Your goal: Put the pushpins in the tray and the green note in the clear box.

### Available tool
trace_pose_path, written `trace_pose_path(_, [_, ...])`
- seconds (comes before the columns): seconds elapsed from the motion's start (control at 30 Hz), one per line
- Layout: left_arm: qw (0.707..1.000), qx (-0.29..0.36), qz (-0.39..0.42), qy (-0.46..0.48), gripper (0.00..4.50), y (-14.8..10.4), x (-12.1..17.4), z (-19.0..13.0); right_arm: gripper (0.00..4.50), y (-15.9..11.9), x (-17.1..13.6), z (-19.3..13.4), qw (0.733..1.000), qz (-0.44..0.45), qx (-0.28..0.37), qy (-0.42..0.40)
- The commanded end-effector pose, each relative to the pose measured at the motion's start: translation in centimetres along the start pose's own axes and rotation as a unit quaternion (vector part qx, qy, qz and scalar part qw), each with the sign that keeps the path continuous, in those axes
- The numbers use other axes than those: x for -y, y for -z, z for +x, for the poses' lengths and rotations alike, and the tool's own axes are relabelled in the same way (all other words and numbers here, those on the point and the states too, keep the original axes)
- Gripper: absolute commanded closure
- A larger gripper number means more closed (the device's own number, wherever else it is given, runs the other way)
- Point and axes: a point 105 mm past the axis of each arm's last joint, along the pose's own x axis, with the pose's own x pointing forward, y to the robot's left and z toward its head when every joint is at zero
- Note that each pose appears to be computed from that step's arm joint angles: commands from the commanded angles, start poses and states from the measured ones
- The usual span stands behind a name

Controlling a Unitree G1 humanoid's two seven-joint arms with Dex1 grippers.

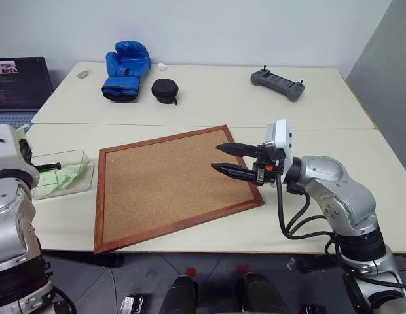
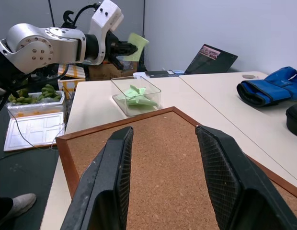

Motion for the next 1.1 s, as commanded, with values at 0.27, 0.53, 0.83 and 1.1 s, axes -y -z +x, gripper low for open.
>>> trace_pose_path(0.27, [0.999, -0.015, -0.045, -0.024, 2.55, 1.7, -0.6, 0.9, 2.3, -1.2, 0.0, -0.4, 0.999, -0.031, 0.008, 0.012])
trace_pose_path(0.53, [0.997, 0.024, -0.002, 0.076, 0.99, 0.0, 3.2, -0.1, 2.3, -0.7, 0.9, -1.1, 0.997, -0.024, -0.004, 0.076])
trace_pose_path(0.83, [0.969, 0.062, -0.026, 0.237, 0.02, -1.2, 11.9, -6.8, 2.3, 3.0, 2.2, -4.3, 0.951, -0.056, -0.076, 0.295])
trace_pose_path(1.1, [0.967, -0.003, -0.049, 0.248, 0.02, 3.4, 14.1, -10.8, 2.3, 6.5, 1.8, -8.2, 0.883, -0.033, -0.119, 0.453])
